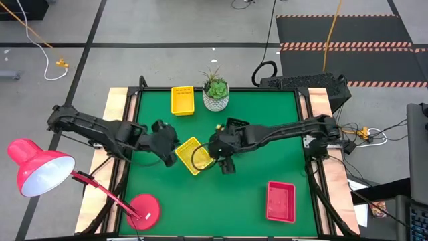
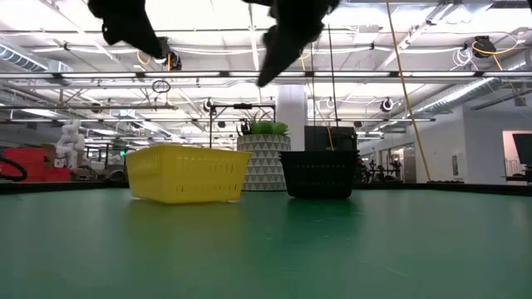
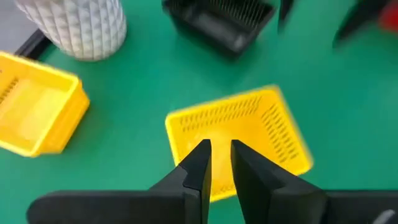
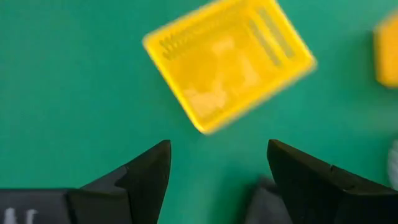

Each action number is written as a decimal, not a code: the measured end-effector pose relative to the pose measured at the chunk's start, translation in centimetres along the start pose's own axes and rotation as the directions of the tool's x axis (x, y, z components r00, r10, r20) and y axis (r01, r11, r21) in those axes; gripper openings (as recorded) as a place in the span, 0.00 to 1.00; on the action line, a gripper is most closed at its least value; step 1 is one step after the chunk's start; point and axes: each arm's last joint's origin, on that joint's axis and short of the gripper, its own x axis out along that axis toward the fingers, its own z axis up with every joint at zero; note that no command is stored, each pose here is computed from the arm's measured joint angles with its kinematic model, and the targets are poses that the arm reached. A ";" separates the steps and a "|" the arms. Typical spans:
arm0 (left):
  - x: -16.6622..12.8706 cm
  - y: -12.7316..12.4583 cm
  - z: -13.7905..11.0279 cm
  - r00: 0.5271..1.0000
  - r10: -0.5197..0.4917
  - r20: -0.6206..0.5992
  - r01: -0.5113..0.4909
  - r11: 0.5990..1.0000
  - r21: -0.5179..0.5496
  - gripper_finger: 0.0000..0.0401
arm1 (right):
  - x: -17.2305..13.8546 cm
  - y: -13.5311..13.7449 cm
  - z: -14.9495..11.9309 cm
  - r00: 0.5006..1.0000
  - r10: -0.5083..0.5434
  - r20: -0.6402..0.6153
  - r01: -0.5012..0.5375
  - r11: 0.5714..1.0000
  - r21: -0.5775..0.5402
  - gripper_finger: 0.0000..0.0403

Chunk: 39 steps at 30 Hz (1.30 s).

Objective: Stack baskets by color
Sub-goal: Stack the right yellow bin on the left stacked yellow bins

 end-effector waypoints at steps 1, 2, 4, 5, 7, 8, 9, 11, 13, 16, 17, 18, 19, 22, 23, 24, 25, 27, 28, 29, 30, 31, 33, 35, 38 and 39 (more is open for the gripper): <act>0.6 -0.2 -0.3 0.999 0.024 -0.041 -0.023 1.000 0.015 0.18 | -0.5 -0.1 -0.4 1.000 -0.022 -0.002 0.022 1.000 0.005 0.65; 1.3 -0.3 -0.7 0.994 0.058 -0.092 -0.055 0.998 0.029 0.20 | -1.1 -0.1 -0.9 0.999 -0.038 0.001 0.038 0.999 0.010 0.64; 2.7 -0.3 -1.3 0.975 0.127 -0.182 -0.125 0.992 0.022 0.25 | -1.9 -0.1 -1.9 0.999 -0.047 0.019 0.047 0.999 0.023 0.64; 3.2 -0.2 -1.6 0.962 0.160 -0.222 -0.162 0.987 0.007 0.29 | -2.3 -0.1 -2.5 0.998 -0.048 0.033 0.047 0.998 0.034 0.64; 4.0 0.3 -2.1 0.927 0.223 -0.303 -0.242 0.970 -0.026 0.37 | -2.9 0.0 -3.7 0.996 -0.051 0.068 0.048 0.998 0.050 0.64; 4.4 0.5 -2.1 0.916 0.242 -0.321 -0.266 0.963 -0.033 0.41 | -3.1 0.0 -4.4 0.994 -0.053 0.091 0.048 0.997 0.059 0.64; 4.7 0.6 -2.0 0.910 0.253 -0.328 -0.281 0.959 -0.039 0.46 | -3.3 0.0 -5.1 0.991 -0.057 0.117 0.049 0.996 0.068 0.64; 5.1 0.8 -1.8 0.910 0.252 -0.330 -0.286 0.957 -0.056 0.55 | -3.6 -0.1 -6.4 0.981 -0.065 0.181 0.051 0.996 0.080 0.64; 5.5 1.1 -1.2 0.925 0.215 -0.313 -0.252 0.964 -0.082 0.63 | -3.8 -0.2 -7.7 0.968 -0.074 0.241 0.052 0.994 0.097 0.64; 6.1 1.9 -0.7 0.924 0.162 -0.346 -0.215 0.969 -0.121 0.72 | -4.2 -0.5 -9.3 0.945 -0.090 0.314 0.047 0.989 0.142 0.64; 6.5 2.1 -0.5 0.920 0.149 -0.363 -0.210 0.968 -0.136 0.74 | -4.4 -0.5 -9.8 0.939 -0.095 0.330 0.044 0.986 0.159 0.64; 6.8 2.4 -0.4 0.914 0.133 -0.382 -0.204 0.967 -0.150 0.76 | -4.6 -0.6 -10.3 0.935 -0.098 0.340 0.041 0.985 0.170 0.64; 7.2 2.7 -0.4 0.907 0.123 -0.403 -0.203 0.966 -0.162 0.77 | -4.8 -0.6 -10.6 0.931 -0.102 0.350 0.039 0.983 0.182 0.64; 8.3 3.2 -0.3 0.895 0.111 -0.432 -0.206 0.962 -0.179 0.78 | -5.4 -0.8 -11.4 0.919 -0.124 0.375 0.047 0.977 0.209 0.64; 8.7 3.2 -0.1 0.896 0.105 -0.432 -0.200 0.963 -0.180 0.78 | -5.6 -0.8 -11.6 0.915 -0.139 0.378 0.058 0.974 0.218 0.64; 9.1 3.3 -0.1 0.892 0.102 -0.441 -0.197 0.965 -0.175 0.77 | -5.8 -0.9 -11.7 0.912 -0.151 0.380 0.068 0.972 0.223 0.64; 9.6 3.4 -0.2 0.884 0.099 -0.457 -0.196 0.966 -0.169 0.75 | -5.9 -0.9 -11.7 0.912 -0.159 0.379 0.075 0.971 0.227 0.64; 10.7 3.4 -0.1 0.880 0.074 -0.469 -0.173 0.970 -0.171 0.72 | -6.2 -0.9 -11.8 0.909 -0.160 0.385 0.074 0.971 0.228 0.64; 11.2 3.5 -0.2 0.874 0.071 -0.481 -0.170 0.972 -0.165 0.70 | -6.2 -0.9 -11.8 0.908 -0.160 0.386 0.074 0.971 0.227 0.64; 11.7 3.5 -0.4 0.863 0.072 -0.499 -0.173 0.972 -0.158 0.68 | -6.2 -0.8 -11.8 0.908 -0.159 0.387 0.074 0.971 0.227 0.64; 12.2 3.5 -0.6 0.850 0.079 -0.521 -0.180 0.973 -0.147 0.65 | -6.3 -0.9 -11.8 0.907 -0.160 0.390 0.074 0.971 0.228 0.64; 12.7 3.4 -0.7 0.842 0.081 -0.534 -0.178 0.975 -0.133 0.63 | -6.2 -0.9 -11.8 0.908 -0.160 0.387 0.074 0.971 0.227 0.64; 13.5 3.3 -1.0 0.829 0.086 -0.552 -0.169 0.980 -0.102 0.58 | -6.2 -0.8 -11.9 0.912 -0.158 0.379 0.075 0.971 0.226 0.64; 14.1 3.2 -1.2 0.825 0.087 -0.559 -0.158 0.984 -0.079 0.52 | -6.2 -0.8 -11.9 0.912 -0.158 0.378 0.075 0.971 0.227 0.64; 14.9 3.2 -1.4 0.816 0.095 -0.570 -0.146 0.988 -0.045 0.41 | -6.1 -0.8 -12.0 0.916 -0.158 0.370 0.069 0.968 0.241 0.64; 15.1 3.3 -1.5 0.813 0.098 -0.575 -0.145 0.989 -0.036 0.36 | -6.1 -0.8 -12.0 0.918 -0.159 0.363 0.070 0.966 0.247 0.64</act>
